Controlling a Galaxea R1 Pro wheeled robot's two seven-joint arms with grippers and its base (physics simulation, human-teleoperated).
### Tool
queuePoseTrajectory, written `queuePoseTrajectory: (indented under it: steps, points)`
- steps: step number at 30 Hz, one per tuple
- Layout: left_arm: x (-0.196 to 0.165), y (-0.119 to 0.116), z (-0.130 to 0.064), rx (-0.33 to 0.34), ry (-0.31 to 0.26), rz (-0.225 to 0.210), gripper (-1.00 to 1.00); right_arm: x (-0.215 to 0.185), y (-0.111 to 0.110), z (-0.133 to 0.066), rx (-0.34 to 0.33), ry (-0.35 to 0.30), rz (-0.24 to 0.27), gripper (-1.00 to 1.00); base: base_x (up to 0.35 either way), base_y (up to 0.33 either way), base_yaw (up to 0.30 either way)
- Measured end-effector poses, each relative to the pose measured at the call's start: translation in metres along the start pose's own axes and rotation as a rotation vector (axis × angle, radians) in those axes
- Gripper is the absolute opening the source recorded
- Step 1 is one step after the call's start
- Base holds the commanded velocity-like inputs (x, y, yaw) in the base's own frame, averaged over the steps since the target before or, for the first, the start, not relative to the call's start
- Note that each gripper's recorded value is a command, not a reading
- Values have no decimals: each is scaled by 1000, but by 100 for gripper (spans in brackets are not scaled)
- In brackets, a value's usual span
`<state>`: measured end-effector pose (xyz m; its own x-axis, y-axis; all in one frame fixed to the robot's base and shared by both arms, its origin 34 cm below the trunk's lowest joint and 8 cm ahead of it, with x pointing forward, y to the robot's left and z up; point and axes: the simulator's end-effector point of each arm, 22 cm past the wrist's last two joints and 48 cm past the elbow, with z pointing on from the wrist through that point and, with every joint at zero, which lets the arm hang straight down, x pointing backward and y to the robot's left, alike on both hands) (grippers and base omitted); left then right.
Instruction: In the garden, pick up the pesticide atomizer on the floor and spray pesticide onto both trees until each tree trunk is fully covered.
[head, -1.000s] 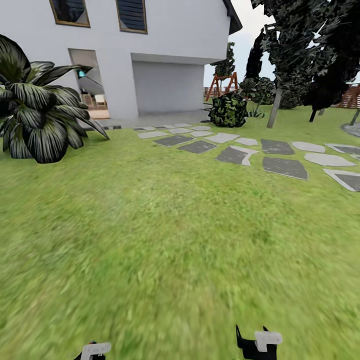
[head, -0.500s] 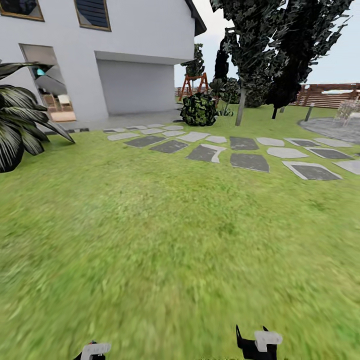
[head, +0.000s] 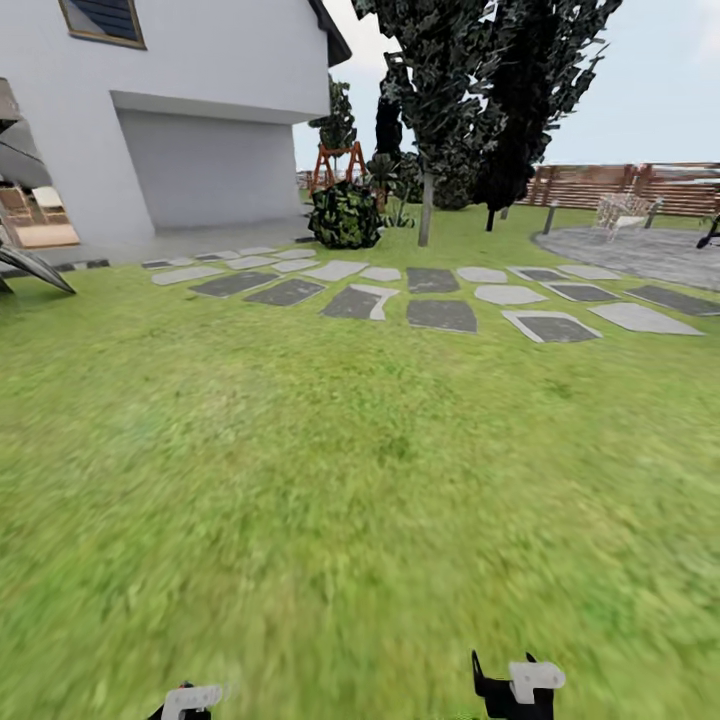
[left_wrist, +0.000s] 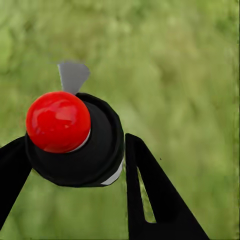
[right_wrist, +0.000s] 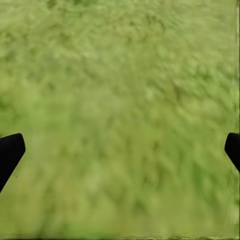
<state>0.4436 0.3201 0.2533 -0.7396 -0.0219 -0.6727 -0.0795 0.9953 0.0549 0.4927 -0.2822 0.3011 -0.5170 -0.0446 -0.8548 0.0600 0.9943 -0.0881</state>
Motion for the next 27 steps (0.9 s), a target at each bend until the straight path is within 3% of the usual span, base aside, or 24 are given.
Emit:
queuePoseTrajectory:
  steps: [27]
  points:
    - [15, 0, 1, -1, 33, 3, -100, 16, 1, -1, -2, 32, -3, 100, 0, -276, -218]
